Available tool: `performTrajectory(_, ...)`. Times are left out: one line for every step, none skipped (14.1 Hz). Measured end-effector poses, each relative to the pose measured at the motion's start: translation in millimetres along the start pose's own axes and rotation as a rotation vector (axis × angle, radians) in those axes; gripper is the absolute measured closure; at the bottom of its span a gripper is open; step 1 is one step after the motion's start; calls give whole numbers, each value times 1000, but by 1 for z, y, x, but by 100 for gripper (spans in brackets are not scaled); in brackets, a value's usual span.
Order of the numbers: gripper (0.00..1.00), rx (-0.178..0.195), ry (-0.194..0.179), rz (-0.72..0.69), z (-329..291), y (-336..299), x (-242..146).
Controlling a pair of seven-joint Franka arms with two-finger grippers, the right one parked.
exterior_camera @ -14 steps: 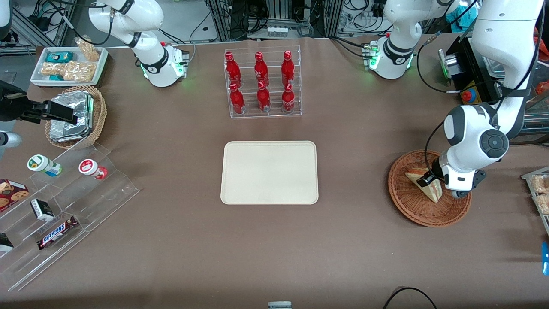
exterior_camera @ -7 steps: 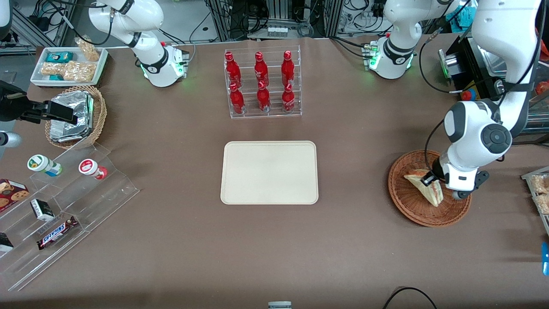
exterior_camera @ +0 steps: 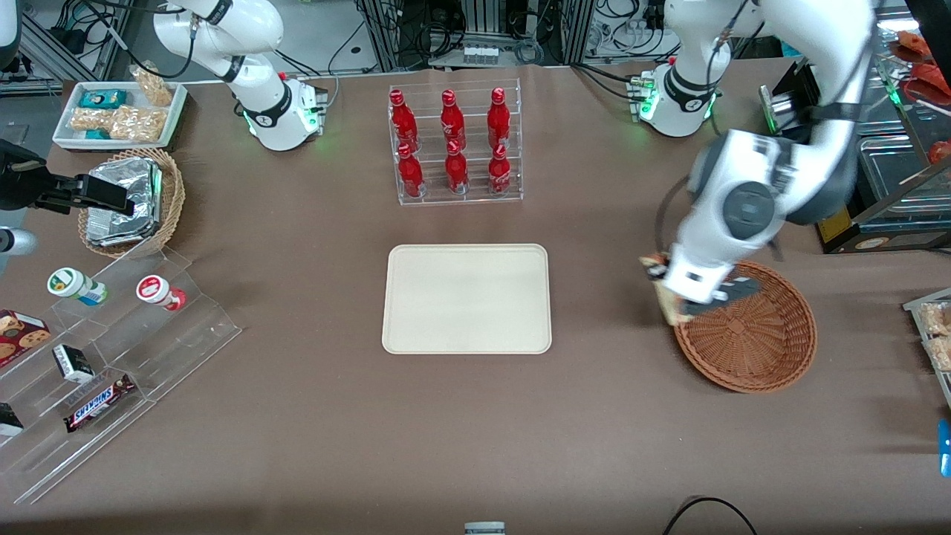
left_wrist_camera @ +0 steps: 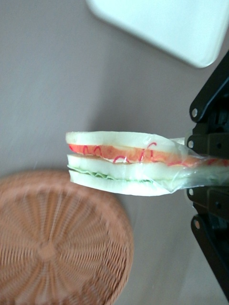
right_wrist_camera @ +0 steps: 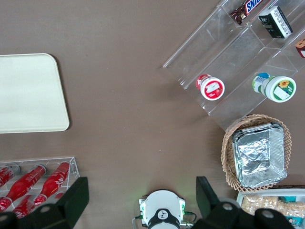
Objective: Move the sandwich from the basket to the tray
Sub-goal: 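Lift the sandwich and carry it with the left gripper over the cream tray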
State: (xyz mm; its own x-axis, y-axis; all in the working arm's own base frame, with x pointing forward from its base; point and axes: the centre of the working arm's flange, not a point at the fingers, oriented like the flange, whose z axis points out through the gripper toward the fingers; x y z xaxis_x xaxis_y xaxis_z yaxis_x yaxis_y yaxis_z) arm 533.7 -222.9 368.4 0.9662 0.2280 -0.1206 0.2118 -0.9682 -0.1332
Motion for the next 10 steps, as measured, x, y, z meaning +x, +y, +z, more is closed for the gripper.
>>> performTrajectory(85,1,-2,47,3,23,-14)
performTrajectory(85,-13,-12,91,9,47,-25)
performTrajectory(85,-41,-17,133,15,72,-34)
performTrajectory(85,-65,-18,172,23,100,-42)
performTrajectory(85,-81,-20,204,31,125,-49)
performTrajectory(85,-87,-26,227,39,148,-57)
performTrajectory(85,-88,-32,242,45,167,-64)
performTrajectory(85,-87,-37,255,51,182,-71)
performTrajectory(85,-86,-41,267,55,193,-78)
performTrajectory(84,-85,-43,277,58,202,-84)
